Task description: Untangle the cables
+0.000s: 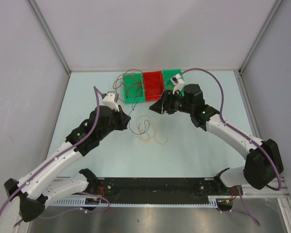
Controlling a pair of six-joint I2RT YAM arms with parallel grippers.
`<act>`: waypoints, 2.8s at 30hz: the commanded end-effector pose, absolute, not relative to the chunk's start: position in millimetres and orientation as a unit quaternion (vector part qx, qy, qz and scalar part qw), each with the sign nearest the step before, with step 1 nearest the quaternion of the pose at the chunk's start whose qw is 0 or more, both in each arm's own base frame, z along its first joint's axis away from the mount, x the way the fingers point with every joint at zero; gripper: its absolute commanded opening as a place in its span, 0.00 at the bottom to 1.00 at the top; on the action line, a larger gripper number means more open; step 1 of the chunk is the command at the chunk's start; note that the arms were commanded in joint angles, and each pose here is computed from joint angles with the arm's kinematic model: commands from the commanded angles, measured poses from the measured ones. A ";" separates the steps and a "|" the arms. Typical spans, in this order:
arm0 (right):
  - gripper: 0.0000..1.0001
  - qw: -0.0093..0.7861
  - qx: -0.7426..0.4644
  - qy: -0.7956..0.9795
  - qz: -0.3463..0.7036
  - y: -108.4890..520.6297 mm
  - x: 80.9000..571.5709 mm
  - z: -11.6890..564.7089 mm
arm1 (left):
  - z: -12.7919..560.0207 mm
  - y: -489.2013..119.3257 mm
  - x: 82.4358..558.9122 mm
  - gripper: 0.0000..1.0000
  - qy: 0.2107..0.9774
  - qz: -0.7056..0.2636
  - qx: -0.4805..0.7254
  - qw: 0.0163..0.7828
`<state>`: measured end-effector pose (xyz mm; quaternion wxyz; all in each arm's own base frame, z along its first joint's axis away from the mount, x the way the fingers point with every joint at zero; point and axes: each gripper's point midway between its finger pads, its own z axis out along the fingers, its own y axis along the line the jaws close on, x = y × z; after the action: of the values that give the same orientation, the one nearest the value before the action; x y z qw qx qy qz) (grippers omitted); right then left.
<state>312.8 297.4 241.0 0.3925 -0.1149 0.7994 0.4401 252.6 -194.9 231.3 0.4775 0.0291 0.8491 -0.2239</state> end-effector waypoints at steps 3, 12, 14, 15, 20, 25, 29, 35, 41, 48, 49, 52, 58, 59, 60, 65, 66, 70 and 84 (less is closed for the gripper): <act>0.66 0.365 -0.147 0.718 0.574 355.1 265.2 302.0 | 253.6 -199.3 233.8 0.00 0.825 -0.276 0.052 0.490; 0.65 0.324 -0.132 0.706 0.616 393.6 247.2 297.8 | 250.8 -201.6 229.1 0.00 0.820 -0.294 0.049 0.489; 0.62 0.314 -0.129 0.708 0.620 399.4 243.9 294.3 | 251.0 -202.0 228.7 0.00 0.818 -0.297 0.049 0.490; 0.61 0.312 -0.129 0.707 0.621 401.6 244.0 292.7 | 251.1 -201.7 228.9 0.00 0.818 -0.298 0.048 0.490; 0.57 0.310 -0.122 0.711 0.619 407.6 246.6 285.0 | 249.6 -200.0 228.7 0.00 0.819 -0.294 0.046 0.491; 0.52 0.310 -0.114 0.716 0.615 409.2 250.4 279.9 | 248.7 -198.5 228.8 0.00 0.819 -0.291 0.045 0.493; 0.40 0.310 -0.112 0.717 0.614 411.0 253.3 276.0 | 248.0 -198.7 228.9 0.00 0.819 -0.291 0.045 0.493; 0.34 0.307 -0.110 0.721 0.611 413.0 256.0 269.7 | 247.8 -199.4 229.3 0.00 0.819 -0.293 0.046 0.492; 0.32 0.314 -0.107 0.721 0.608 411.9 259.2 269.4 | 247.5 -200.0 228.8 0.00 0.818 -0.294 0.047 0.492; 0.31 0.322 -0.098 0.727 0.599 408.5 265.2 267.5 | 246.5 -201.1 227.8 0.00 0.819 -0.297 0.048 0.489; 0.31 0.321 -0.097 0.728 0.598 408.2 266.0 266.4 | 246.5 -201.3 227.7 0.00 0.819 -0.297 0.048 0.489; 0.31 0.322 -0.094 0.728 0.598 407.5 267.9 266.1 | 245.2 -201.5 227.1 0.00 0.819 -0.300 0.047 0.487; 0.28 0.327 -0.084 0.729 0.596 404.9 272.7 268.1 | 242.7 -201.0 226.3 0.00 0.820 -0.300 0.045 0.486; 0.26 0.328 -0.084 0.728 0.597 404.6 273.2 268.8 | 242.2 -201.5 226.1 0.00 0.820 -0.300 0.046 0.485; 0.22 0.328 -0.085 0.727 0.597 404.5 273.5 268.4 | 242.2 -201.3 226.3 0.00 0.820 -0.300 0.045 0.485; 0.11 0.324 -0.091 0.727 0.599 405.7 270.4 268.4 | 238.9 -202.2 227.8 0.00 0.822 -0.298 0.043 0.482; 0.08 0.324 -0.091 0.727 0.598 405.6 270.4 268.0 | 239.3 -202.3 227.9 0.01 0.822 -0.299 0.042 0.483; 0.00 0.326 -0.093 0.727 0.597 404.1 270.9 268.9 | 237.0 -201.8 227.6 0.43 0.827 -0.295 0.042 0.477; 0.00 0.438 -0.077 0.743 0.501 323.5 356.8 297.7 | 229.1 -125.2 203.4 0.96 0.866 -0.155 0.009 0.476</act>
<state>337.7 344.0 247.6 0.3656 -0.0483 0.7662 0.5263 215.1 -155.9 218.5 0.4577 0.0186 0.8671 -0.1957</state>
